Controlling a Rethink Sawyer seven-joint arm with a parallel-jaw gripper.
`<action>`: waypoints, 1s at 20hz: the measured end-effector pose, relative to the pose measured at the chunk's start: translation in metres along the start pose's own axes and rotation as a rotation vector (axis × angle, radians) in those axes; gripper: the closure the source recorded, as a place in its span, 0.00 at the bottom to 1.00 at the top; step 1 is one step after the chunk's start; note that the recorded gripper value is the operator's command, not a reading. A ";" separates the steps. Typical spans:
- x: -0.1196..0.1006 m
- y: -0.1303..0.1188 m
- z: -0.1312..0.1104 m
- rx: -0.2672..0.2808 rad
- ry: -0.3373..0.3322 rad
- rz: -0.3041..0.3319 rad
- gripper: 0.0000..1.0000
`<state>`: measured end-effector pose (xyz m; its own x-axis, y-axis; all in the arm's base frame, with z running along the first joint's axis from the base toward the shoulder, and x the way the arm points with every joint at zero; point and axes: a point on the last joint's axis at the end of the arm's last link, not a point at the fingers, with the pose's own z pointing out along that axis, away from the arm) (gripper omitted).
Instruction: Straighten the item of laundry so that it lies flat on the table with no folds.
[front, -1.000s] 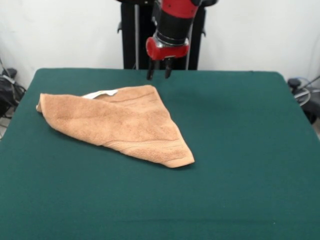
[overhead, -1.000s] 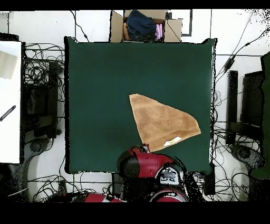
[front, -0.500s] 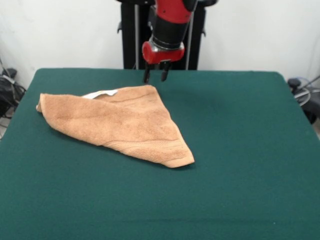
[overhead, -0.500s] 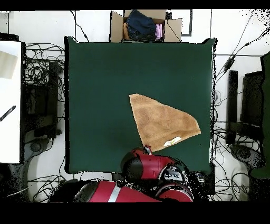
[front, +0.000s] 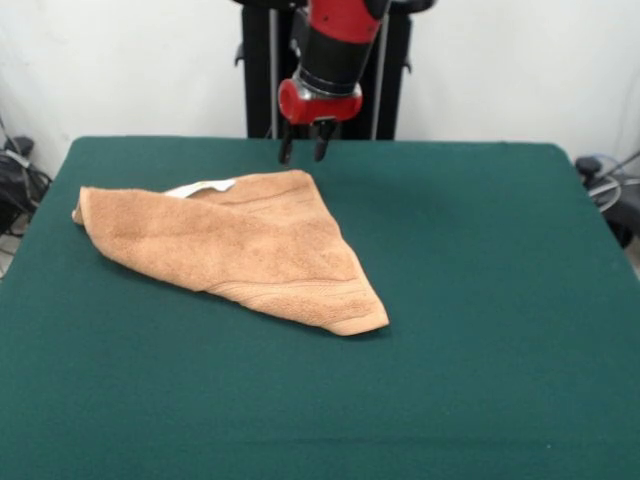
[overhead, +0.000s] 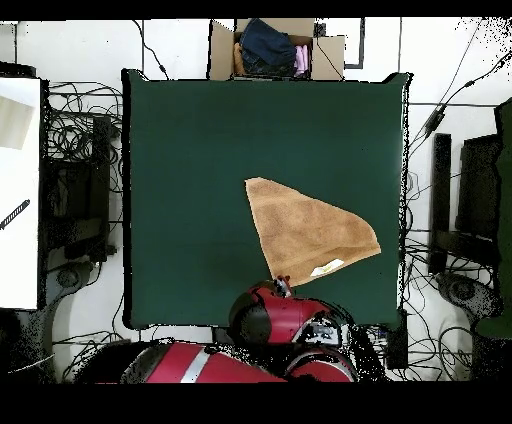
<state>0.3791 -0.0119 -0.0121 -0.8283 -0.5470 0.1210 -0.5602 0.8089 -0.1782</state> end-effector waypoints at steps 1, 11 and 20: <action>0.000 0.000 0.000 0.003 0.000 -0.002 0.00; 0.003 -0.003 -0.004 0.041 -0.006 -0.015 0.00; 0.014 0.000 0.007 0.021 0.017 -0.006 0.00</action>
<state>0.3677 -0.0210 -0.0173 -0.8251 -0.5477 0.1386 -0.5650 0.8010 -0.1981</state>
